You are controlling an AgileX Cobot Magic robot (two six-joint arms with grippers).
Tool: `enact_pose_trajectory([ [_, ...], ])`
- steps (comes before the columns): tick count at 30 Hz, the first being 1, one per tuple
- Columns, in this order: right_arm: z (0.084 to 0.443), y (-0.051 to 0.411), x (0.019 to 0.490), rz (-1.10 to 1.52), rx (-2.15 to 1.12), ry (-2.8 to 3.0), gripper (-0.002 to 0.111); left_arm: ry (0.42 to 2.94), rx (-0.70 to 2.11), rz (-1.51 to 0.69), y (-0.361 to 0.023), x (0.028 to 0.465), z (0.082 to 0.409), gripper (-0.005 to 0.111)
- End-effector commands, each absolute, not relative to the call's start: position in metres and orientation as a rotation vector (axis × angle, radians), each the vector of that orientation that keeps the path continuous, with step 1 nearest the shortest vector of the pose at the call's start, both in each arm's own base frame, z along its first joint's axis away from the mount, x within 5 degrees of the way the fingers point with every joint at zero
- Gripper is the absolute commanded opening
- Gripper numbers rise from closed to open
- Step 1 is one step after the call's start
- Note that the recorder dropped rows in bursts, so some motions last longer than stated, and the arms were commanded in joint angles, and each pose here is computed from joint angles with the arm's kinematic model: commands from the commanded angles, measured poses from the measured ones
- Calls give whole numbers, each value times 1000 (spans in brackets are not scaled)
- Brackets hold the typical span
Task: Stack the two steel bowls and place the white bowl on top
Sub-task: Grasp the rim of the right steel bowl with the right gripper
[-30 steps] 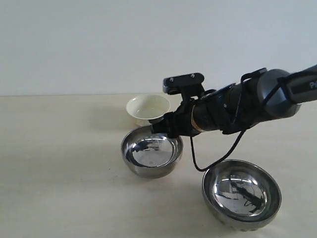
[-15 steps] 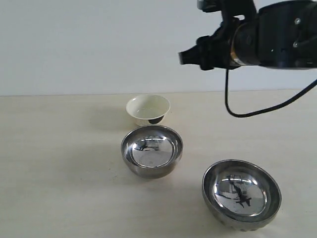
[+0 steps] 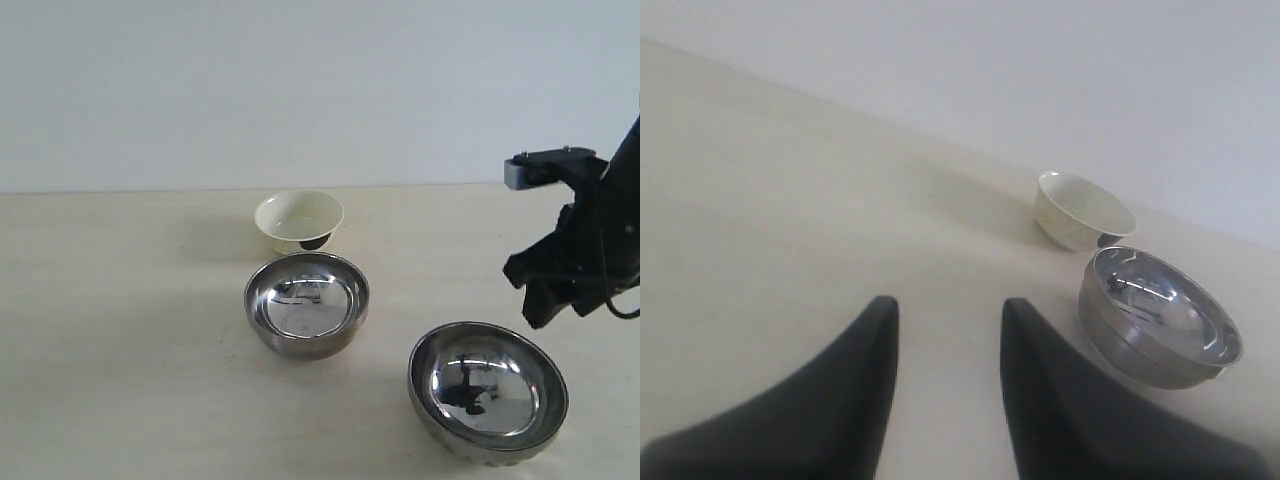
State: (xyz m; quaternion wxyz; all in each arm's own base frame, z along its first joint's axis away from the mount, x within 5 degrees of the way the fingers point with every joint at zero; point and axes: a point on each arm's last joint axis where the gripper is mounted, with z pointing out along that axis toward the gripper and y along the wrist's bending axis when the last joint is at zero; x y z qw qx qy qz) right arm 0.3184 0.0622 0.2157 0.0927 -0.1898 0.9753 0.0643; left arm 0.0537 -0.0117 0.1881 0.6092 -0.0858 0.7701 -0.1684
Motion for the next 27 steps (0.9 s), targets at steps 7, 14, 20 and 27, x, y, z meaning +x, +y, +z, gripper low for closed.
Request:
enact_pose_trajectory([
  [7,179,65,316,242,-676,2828,50,1778,-200,-387,-12,54,187,32],
  [14,153,66,321,255,-689,2890,50,1780,-200,-387,-12,54,187,32],
  [20,154,65,323,241,-675,2875,16,1780,-200,-387,-12,54,187,32],
  [27,156,64,322,230,-722,2889,0,1780,-200,-387,-12,54,187,32],
])
